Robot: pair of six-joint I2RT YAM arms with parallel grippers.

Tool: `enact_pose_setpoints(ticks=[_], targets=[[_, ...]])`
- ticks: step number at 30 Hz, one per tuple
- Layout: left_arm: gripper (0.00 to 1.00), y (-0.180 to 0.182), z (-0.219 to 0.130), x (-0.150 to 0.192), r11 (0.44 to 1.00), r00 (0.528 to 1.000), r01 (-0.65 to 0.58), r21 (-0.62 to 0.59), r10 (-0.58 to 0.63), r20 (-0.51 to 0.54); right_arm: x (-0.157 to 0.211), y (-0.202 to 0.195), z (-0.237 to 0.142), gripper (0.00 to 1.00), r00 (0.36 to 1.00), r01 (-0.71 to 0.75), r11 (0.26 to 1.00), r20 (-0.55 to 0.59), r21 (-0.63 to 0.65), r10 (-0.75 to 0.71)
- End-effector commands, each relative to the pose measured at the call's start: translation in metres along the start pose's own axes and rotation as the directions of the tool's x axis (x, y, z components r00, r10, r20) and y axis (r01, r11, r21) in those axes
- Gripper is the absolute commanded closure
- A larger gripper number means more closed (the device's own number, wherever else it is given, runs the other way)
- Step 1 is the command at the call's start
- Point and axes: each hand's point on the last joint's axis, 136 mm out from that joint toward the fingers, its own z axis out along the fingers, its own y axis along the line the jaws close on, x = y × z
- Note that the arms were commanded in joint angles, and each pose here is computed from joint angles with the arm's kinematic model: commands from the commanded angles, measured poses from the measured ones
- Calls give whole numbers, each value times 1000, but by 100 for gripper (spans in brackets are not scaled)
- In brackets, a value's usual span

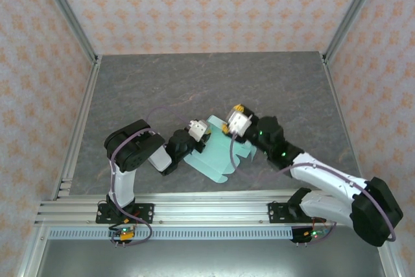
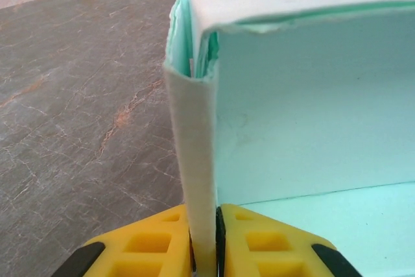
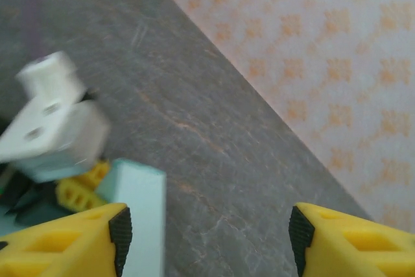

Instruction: Fold the paper box

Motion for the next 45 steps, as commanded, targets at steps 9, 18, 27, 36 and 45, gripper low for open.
enact_pose_setpoints(ticks=[9,18,27,36,45], targets=[[79,2,8,2,999,999,46,-15,-46,12,51,1,51,36,687,-622,782,-494,-21,533],[79,5,5,-1,998,998,57,-30,-56,20,79,26,69,40,592,-660,749,-659,-64,465],[78,8,3,-12,996,996,82,-42,-80,44,87,46,72,47,557,-708,698,-694,-110,456],[68,2,2,-40,997,991,82,-2,-81,108,99,54,71,49,553,-692,716,-707,-94,442],[70,3,9,-46,997,990,78,-20,-75,121,96,54,72,49,550,-705,703,-699,-95,457]])
